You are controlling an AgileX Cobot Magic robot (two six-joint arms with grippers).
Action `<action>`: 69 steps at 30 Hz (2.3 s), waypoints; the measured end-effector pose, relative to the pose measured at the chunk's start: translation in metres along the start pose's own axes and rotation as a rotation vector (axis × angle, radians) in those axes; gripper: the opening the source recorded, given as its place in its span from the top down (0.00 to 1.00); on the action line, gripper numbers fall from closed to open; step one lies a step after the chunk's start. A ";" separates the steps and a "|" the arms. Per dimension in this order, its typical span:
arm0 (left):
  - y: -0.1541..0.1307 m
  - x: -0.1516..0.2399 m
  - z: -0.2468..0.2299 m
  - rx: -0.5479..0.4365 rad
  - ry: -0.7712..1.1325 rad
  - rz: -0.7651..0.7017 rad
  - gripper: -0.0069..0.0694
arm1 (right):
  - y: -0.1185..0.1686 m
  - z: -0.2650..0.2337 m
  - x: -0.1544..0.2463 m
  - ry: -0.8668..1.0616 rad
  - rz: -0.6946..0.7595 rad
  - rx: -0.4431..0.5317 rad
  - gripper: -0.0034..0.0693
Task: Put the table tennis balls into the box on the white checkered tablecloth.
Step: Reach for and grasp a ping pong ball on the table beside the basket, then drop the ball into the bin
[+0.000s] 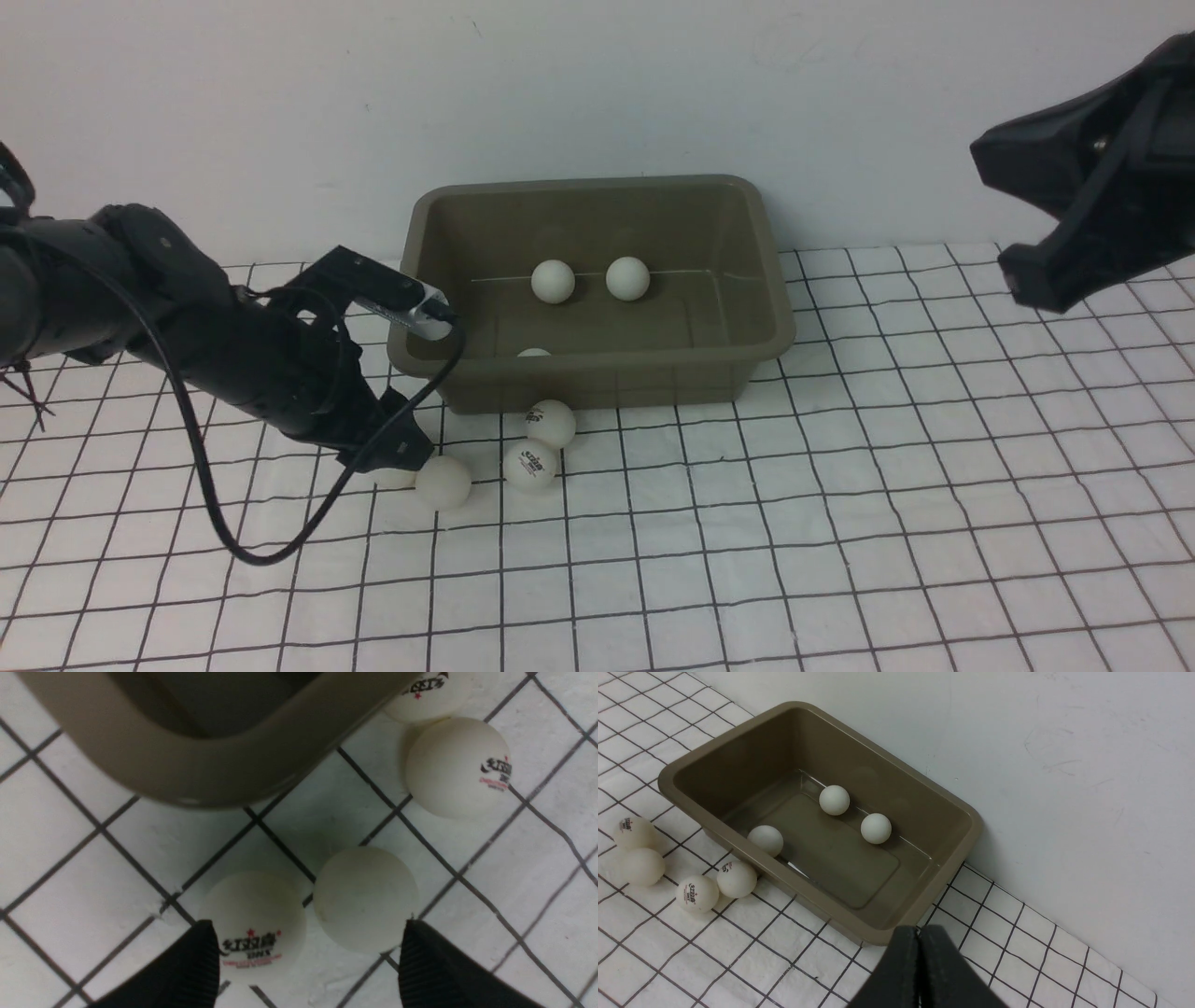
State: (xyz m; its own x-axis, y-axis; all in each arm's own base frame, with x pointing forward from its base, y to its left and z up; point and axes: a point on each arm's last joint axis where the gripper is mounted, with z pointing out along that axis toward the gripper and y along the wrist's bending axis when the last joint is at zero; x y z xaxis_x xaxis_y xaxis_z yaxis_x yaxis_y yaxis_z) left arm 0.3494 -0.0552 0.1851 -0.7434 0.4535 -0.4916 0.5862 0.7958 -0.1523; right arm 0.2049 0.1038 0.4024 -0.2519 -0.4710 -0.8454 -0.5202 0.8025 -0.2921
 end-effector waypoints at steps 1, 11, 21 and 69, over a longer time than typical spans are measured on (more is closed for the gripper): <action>0.000 -0.002 0.008 -0.008 0.001 -0.004 0.31 | 0.000 0.000 0.000 0.000 0.000 0.000 0.97; 0.011 -0.003 0.022 -0.093 -0.017 -0.034 0.31 | 0.000 0.000 0.001 0.010 -0.002 -0.001 0.97; 0.014 0.002 0.035 -0.081 0.016 -0.050 0.32 | 0.000 0.000 0.001 0.011 -0.010 0.003 0.97; -0.012 -0.074 -0.092 -0.066 -0.058 -0.035 0.28 | -0.001 0.000 0.003 0.038 -0.029 0.012 0.97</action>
State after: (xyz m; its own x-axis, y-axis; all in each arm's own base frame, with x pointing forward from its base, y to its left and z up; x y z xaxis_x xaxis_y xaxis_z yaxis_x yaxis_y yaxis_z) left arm 0.3677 -0.0612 0.3024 -0.7425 0.4023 -0.5356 0.5359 0.8365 -0.1146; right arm 0.2046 0.1012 0.3998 -0.2676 -0.5077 -0.8189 -0.5182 0.7924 -0.3219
